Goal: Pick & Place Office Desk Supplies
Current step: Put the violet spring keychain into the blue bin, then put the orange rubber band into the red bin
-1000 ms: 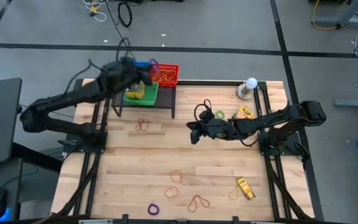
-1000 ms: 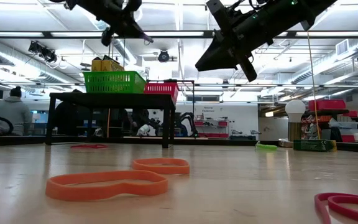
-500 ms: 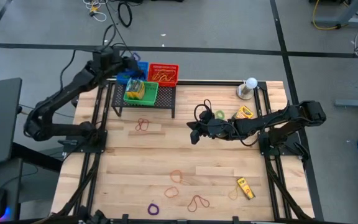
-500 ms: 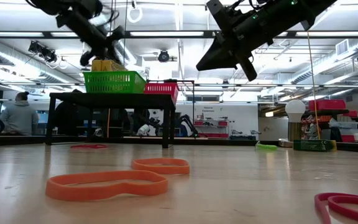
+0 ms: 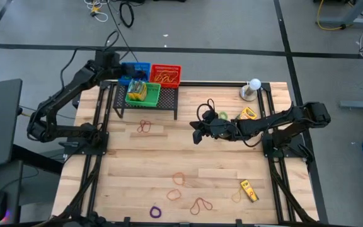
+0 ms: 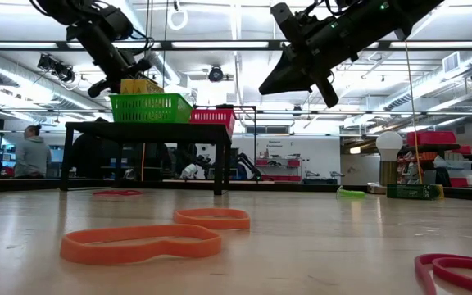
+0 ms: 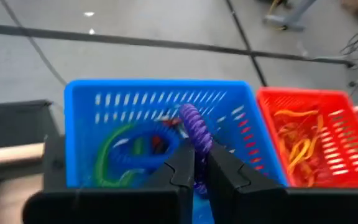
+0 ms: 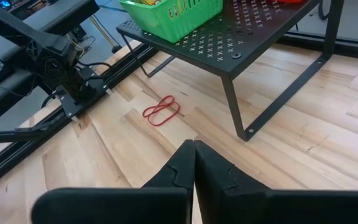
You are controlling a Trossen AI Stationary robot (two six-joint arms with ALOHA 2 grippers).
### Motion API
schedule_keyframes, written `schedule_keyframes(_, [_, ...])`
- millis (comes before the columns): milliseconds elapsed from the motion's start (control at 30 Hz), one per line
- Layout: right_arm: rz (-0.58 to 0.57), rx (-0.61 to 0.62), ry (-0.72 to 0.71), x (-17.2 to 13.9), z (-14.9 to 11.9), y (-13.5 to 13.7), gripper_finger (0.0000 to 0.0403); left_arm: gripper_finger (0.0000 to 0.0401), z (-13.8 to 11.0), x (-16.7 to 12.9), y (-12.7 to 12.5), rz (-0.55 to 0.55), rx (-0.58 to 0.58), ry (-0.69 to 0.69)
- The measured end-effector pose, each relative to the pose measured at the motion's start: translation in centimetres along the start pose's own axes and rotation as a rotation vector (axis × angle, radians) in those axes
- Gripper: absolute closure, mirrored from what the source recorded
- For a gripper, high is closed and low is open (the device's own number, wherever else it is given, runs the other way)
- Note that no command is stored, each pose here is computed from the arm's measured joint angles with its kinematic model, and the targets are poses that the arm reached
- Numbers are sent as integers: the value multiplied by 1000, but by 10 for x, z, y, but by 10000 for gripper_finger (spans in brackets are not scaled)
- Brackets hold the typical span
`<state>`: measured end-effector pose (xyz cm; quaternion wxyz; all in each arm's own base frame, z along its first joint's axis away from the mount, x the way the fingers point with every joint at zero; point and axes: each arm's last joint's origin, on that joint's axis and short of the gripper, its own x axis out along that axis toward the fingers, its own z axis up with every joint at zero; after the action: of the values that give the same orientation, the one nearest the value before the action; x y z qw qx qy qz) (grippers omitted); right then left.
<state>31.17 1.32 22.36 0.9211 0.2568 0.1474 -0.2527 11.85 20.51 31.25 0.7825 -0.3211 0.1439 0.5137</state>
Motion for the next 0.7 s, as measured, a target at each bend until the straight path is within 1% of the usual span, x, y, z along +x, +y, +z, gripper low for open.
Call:
schedule_keyframes(67, [0, -5, 0, 0, 0, 0, 394, 361, -1, 0, 1, 40, 3, -1])
schedule_keyframes(133, [0, -9, 0, 0, 0, 0, 394, 345, -2, 0, 2, 54, 14, 2])
schedule_keyframes(300, [0, -14, 0, 0, 0, 0, 394, 299, -2, 0, 2, 56, 21, 1])
schedule_keyframes(467, [0, -14, 0, 0, 0, 0, 394, 265, -1, -3, 2, 52, 31, -8])
schedule_keyframes(600, [0, -14, 0, 0, 0, 0, 394, 256, 1, -15, 1, 38, 103, -43])
schedule_keyframes(700, [0, -14, 0, 0, 0, 0, 394, 267, 2, -32, -3, 8, 162, -95])
